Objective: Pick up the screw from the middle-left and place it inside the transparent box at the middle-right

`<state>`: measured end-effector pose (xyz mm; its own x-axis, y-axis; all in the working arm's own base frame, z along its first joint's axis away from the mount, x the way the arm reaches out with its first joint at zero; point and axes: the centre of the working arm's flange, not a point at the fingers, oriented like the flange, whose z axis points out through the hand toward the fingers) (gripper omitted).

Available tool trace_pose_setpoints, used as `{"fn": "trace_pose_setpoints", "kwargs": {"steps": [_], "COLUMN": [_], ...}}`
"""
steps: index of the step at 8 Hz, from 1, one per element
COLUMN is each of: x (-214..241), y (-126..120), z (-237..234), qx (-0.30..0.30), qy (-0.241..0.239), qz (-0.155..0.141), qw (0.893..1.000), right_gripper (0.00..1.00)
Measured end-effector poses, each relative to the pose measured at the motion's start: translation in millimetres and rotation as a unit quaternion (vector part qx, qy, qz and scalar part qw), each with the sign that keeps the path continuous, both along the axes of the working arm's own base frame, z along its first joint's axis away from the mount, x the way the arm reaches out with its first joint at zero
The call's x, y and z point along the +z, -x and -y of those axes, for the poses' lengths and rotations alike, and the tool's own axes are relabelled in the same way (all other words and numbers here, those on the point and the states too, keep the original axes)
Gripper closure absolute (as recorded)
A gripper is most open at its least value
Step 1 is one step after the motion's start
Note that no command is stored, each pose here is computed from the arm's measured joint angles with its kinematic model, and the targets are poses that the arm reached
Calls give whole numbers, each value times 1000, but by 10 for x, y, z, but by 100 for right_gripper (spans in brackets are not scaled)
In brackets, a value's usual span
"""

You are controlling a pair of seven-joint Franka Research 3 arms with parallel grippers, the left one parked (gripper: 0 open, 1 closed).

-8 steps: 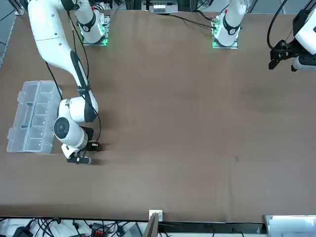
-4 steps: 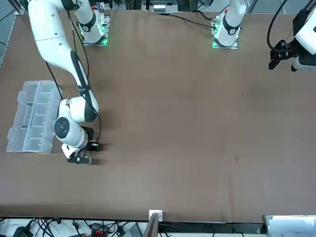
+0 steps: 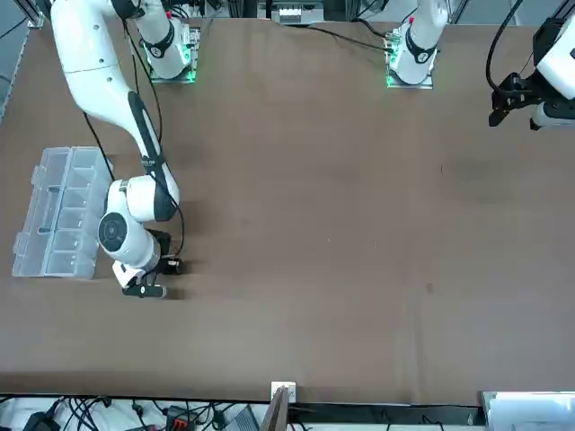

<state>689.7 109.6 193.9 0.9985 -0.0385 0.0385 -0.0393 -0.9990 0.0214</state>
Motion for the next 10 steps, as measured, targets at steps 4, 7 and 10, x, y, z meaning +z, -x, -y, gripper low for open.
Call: {"fn": "trace_pose_setpoints", "kwargs": {"steps": [4,7,10], "x": [6,11,12], "y": [0,-1,-1], "z": [-2,-3,-3], "qx": [0,0,0], "qy": [0,0,0], "qz": [0,1,1], "qw": [1000,1000,1000], "right_gripper": [85,95,95]}}
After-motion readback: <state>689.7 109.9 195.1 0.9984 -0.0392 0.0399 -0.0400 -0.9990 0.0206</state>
